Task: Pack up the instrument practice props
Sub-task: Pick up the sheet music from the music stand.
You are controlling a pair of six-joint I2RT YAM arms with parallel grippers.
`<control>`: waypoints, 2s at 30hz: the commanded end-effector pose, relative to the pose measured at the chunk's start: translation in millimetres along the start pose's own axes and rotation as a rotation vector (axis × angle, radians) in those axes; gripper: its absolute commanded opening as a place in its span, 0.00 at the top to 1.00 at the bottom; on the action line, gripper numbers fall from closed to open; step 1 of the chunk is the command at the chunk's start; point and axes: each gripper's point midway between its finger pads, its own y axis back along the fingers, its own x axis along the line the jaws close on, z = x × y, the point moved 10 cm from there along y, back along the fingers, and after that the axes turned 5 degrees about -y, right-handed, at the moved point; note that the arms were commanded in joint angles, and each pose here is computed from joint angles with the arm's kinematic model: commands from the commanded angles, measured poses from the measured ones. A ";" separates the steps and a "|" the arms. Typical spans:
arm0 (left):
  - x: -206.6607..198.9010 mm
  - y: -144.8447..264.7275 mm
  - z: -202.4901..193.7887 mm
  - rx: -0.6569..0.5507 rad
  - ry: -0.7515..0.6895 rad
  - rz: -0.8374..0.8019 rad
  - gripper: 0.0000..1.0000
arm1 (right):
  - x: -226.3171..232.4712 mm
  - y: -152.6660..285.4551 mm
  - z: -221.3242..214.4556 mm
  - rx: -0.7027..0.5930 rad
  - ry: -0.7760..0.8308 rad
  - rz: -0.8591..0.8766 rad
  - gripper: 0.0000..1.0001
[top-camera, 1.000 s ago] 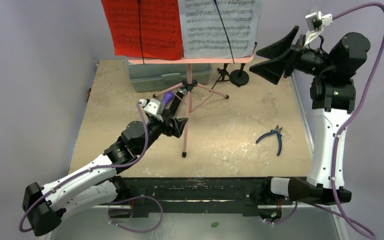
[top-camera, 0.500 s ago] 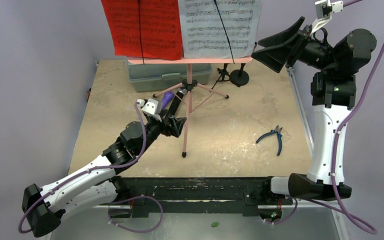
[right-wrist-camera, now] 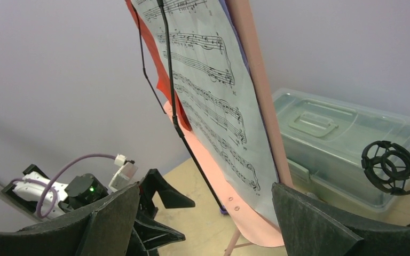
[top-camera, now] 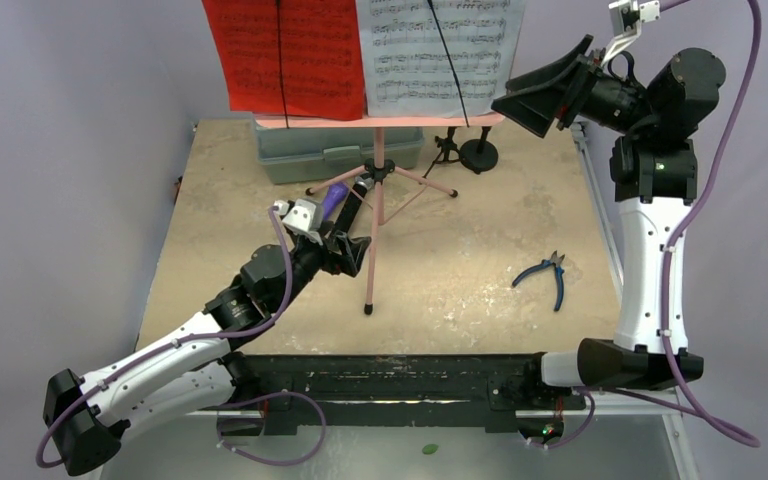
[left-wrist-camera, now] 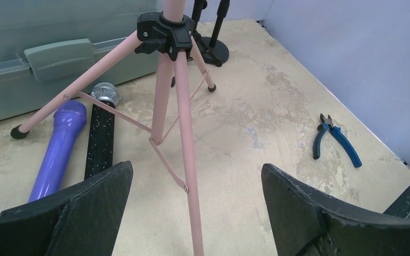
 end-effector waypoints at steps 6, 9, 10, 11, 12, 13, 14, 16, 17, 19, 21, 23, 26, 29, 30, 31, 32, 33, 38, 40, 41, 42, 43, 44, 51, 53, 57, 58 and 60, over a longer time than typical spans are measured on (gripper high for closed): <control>0.2 1.5 3.9 -0.027 0.016 0.009 0.10 | 13.6 7.3 3.9 -0.033 0.129 -0.087 0.03; 0.0 1.2 4.1 -0.026 0.017 0.007 0.10 | 9.5 6.4 -0.4 -0.024 0.105 -0.077 0.03; 0.1 1.2 3.7 -0.025 0.017 0.007 0.10 | 7.7 5.8 -1.5 -0.021 0.096 -0.073 0.03; 0.0 1.5 3.6 -0.024 0.017 0.006 0.10 | 7.5 5.5 -2.4 -0.018 0.090 -0.069 0.03; 0.1 1.7 3.9 -0.026 0.018 0.006 0.10 | 7.8 5.2 -2.7 -0.016 0.088 -0.062 0.04; 0.1 2.0 4.3 -0.027 0.018 0.006 0.10 | 8.3 4.8 -3.1 -0.013 0.085 -0.053 0.04; 0.4 2.2 3.9 -0.026 0.018 0.008 0.10 | 9.1 4.4 -3.3 -0.010 0.085 -0.042 0.05; 0.5 2.3 4.0 -0.028 0.019 0.009 0.10 | 10.2 2.7 -4.8 -0.001 0.078 -0.023 0.06; 0.5 2.1 3.9 -0.027 0.018 0.010 0.10 | 10.4 1.7 -5.6 0.002 0.076 -0.013 0.07; 0.5 2.0 3.8 -0.027 0.017 0.010 0.10 | 10.6 0.0 -7.5 0.010 0.072 0.002 0.08; 0.3 2.0 4.4 -0.028 0.019 0.009 0.10 | 13.2 -1.2 -8.8 0.022 0.075 0.027 0.15; 0.3 2.0 4.3 -0.027 0.019 0.009 0.10 | 17.1 -1.8 -8.5 0.027 0.087 0.047 0.21; 0.0 1.6 4.3 -0.026 0.020 0.009 0.10 | 21.3 -1.5 -6.8 0.031 0.103 0.064 0.34; -0.2 0.8 4.6 -0.025 0.019 0.008 0.10 | 22.4 -1.6 -5.3 0.030 0.111 0.072 0.42; -0.3 0.7 4.7 -0.025 0.019 0.008 0.10 | 23.1 -1.7 -4.5 0.030 0.115 0.076 0.46; -0.6 0.7 5.4 -0.027 0.019 0.007 0.10 | 23.6 -2.0 -3.2 0.029 0.119 0.081 0.50; -0.5 0.8 5.1 -0.026 0.020 0.008 0.10 | 24.9 -2.1 -1.7 0.028 0.124 0.086 0.51; -0.5 0.8 4.9 -0.025 0.019 0.007 0.10 | 26.0 -2.1 -0.6 0.029 0.129 0.093 0.53; 0.3 2.1 5.7 -0.027 0.019 0.011 0.10 | 32.3 -1.7 5.8 0.026 0.160 0.113 0.55; 0.4 2.6 5.9 -0.027 0.019 0.012 0.10 | 34.9 -1.2 6.9 0.027 0.167 0.122 0.55; 0.5 2.8 6.3 -0.028 0.017 0.013 0.10 | 36.3 -0.8 7.3 0.028 0.168 0.127 0.55; 0.6 2.8 6.5 -0.029 0.017 0.013 0.09 | 37.4 -0.2 7.6 0.027 0.171 0.127 0.55; 0.5 2.5 6.1 -0.027 0.016 0.014 0.09 | 37.9 0.1 7.6 0.027 0.172 0.128 0.55; 0.6 2.5 6.1 -0.027 0.016 0.014 0.09 | 38.1 0.2 7.4 0.027 0.171 0.128 0.55; -0.2 1.5 5.4 -0.025 0.018 0.010 0.09 | 28.6 -3.4 7.0 0.009 0.140 0.092 0.51; -0.2 1.2 5.3 -0.024 0.018 0.009 0.09 | 20.6 -7.2 8.5 0.002 0.125 0.075 0.50; -0.2 2.2 5.9 -0.023 0.021 0.009 0.09 | 13.7 -14.3 11.7 -0.001 0.121 0.077 0.50; -0.1 2.5 6.4 -0.025 0.023 0.010 0.09 | 13.7 -16.1 12.5 -0.001 0.124 0.081 0.50; 0.4 3.4 6.2 -0.023 0.024 0.013 0.09 | 13.9 -18.9 14.4 -0.004 0.139 0.083 0.52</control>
